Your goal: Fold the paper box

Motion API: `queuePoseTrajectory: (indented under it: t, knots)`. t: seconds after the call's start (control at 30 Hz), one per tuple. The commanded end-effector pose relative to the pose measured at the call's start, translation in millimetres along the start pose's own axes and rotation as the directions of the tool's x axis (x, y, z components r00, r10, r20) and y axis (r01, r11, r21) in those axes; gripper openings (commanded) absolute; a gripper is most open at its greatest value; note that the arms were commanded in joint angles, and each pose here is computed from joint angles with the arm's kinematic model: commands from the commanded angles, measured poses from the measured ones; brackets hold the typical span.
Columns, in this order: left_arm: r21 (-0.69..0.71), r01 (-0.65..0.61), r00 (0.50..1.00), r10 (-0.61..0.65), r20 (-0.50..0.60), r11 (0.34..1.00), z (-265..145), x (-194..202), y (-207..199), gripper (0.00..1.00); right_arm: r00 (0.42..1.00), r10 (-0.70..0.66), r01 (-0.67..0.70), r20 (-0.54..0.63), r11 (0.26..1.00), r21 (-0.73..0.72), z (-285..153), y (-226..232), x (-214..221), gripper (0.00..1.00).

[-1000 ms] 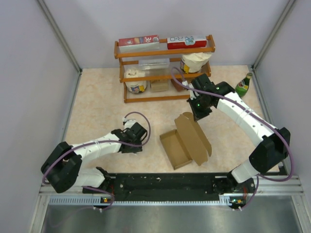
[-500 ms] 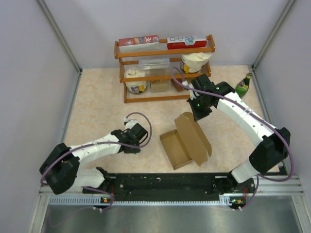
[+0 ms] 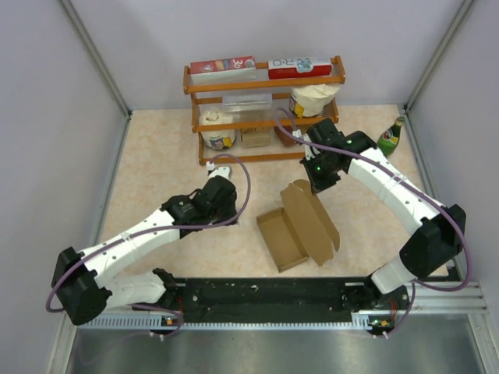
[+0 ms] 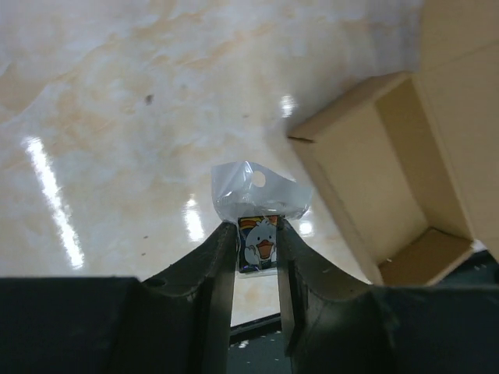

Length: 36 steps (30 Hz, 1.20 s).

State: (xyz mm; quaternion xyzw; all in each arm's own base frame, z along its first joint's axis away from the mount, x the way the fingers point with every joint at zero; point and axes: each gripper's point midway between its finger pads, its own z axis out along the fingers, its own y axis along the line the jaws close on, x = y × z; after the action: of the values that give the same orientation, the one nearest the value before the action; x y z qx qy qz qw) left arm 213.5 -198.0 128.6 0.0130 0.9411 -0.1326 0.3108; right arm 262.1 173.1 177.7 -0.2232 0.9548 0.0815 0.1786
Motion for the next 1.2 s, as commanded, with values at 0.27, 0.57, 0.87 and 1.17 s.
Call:
queuePoseTrajectory:
  t: [0.27,0.57,0.87,1.17]
  knots:
    - [0.416,-0.119,0.992,0.129,0.003,0.902,8,-2,-146,0.33,1.0,-0.02,0.02,0.024,1.0,0.014,2,1,-7,0.0]
    - [0.5,-0.133,0.986,0.166,-0.022,0.856,18,13,-169,0.64,1.0,-0.024,0.024,0.017,1.0,0.015,4,0,-6,0.0]
    - [0.401,-0.2,0.964,0.107,0.243,0.894,-20,-64,-103,0.73,0.992,-0.122,0.12,0.039,0.992,0.035,2,12,-14,0.0]
    - [0.461,-0.32,0.882,0.082,0.465,0.828,-45,-103,-49,0.75,0.917,-0.396,0.391,0.049,0.917,0.084,5,51,-28,0.0]
